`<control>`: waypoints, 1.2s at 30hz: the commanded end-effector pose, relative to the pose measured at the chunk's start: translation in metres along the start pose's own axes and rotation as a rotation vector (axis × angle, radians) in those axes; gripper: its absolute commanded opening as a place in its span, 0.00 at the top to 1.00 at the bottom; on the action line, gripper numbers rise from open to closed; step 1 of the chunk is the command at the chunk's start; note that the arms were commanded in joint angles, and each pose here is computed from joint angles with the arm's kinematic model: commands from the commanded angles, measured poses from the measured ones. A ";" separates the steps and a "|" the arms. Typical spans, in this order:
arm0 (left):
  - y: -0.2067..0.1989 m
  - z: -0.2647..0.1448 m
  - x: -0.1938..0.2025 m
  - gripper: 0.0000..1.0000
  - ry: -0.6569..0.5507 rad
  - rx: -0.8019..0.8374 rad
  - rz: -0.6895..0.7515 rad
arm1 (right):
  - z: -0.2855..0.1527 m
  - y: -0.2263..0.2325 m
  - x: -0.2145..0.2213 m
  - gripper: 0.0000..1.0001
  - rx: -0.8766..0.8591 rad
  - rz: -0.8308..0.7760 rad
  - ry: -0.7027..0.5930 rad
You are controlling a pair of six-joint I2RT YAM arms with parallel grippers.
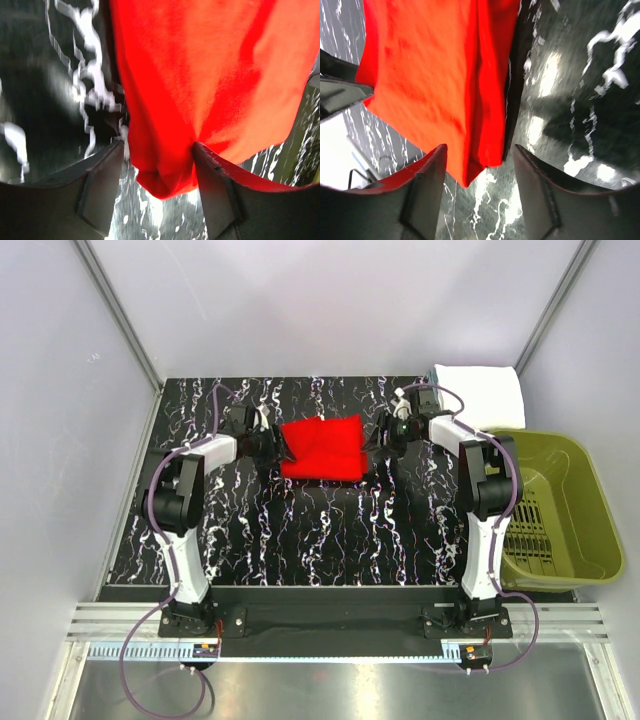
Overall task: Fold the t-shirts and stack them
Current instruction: Fold the tshirt
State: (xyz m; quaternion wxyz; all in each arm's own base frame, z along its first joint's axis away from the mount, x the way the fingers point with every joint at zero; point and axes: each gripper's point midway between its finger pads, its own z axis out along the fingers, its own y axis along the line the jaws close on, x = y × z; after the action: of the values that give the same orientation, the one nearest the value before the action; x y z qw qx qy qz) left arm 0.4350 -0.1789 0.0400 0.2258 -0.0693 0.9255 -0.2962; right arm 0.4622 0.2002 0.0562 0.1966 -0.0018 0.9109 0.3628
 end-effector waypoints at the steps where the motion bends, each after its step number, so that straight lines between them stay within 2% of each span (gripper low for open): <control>1: -0.018 -0.027 -0.035 0.36 -0.154 0.012 0.096 | -0.018 0.038 -0.007 0.39 -0.096 -0.100 -0.044; 2: -0.018 -0.027 -0.034 0.36 -0.150 0.012 0.098 | -0.018 0.041 -0.006 0.42 -0.111 -0.101 -0.045; 8: -0.021 -0.019 -0.017 0.36 -0.111 0.079 0.082 | -0.008 0.046 0.012 0.42 -0.103 -0.124 -0.019; 12: -0.018 -0.011 -0.009 0.41 -0.075 0.098 0.063 | 0.004 0.041 0.023 0.43 -0.109 -0.120 0.023; 16: -0.022 -0.010 0.002 0.57 -0.037 0.118 0.038 | 0.007 0.040 0.040 0.49 -0.093 -0.133 0.058; 17: -0.021 -0.010 0.005 0.63 -0.029 0.111 0.031 | 0.008 0.040 0.045 0.51 -0.090 -0.132 0.067; 18: -0.020 -0.013 0.009 0.74 -0.017 0.101 0.020 | 0.005 0.039 0.054 0.54 -0.086 -0.130 0.078; 21: -0.015 -0.020 0.024 0.91 0.023 0.053 -0.015 | 0.001 0.035 0.073 0.67 -0.063 -0.124 0.093; 22: -0.012 -0.021 0.031 0.94 0.037 0.045 -0.018 | 0.000 0.034 0.077 0.70 -0.061 -0.118 0.094; 23: -0.013 -0.025 0.039 0.96 0.048 0.040 -0.014 | -0.001 0.034 0.086 0.79 -0.062 -0.116 0.104; 26: -0.016 -0.033 0.046 0.98 0.048 0.026 -0.012 | -0.003 0.034 0.096 0.94 -0.061 -0.121 0.111; 28: -0.015 -0.037 0.054 1.00 0.064 0.016 -0.012 | -0.009 0.036 0.107 1.00 -0.058 -0.110 0.115; 34: -0.014 -0.054 0.099 1.00 0.129 -0.040 -0.058 | -0.026 0.044 0.146 1.00 -0.062 -0.069 0.151; 36: -0.014 -0.060 0.119 0.96 0.138 -0.042 -0.098 | -0.031 0.041 0.166 1.00 -0.051 -0.048 0.172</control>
State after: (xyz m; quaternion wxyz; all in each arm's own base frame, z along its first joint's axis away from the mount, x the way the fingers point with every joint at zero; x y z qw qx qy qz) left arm 0.3293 -0.1918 0.0458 0.1624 -0.0696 0.9378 -0.2989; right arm 0.3078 0.2298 0.0346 0.1158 -0.0595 0.9174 0.3760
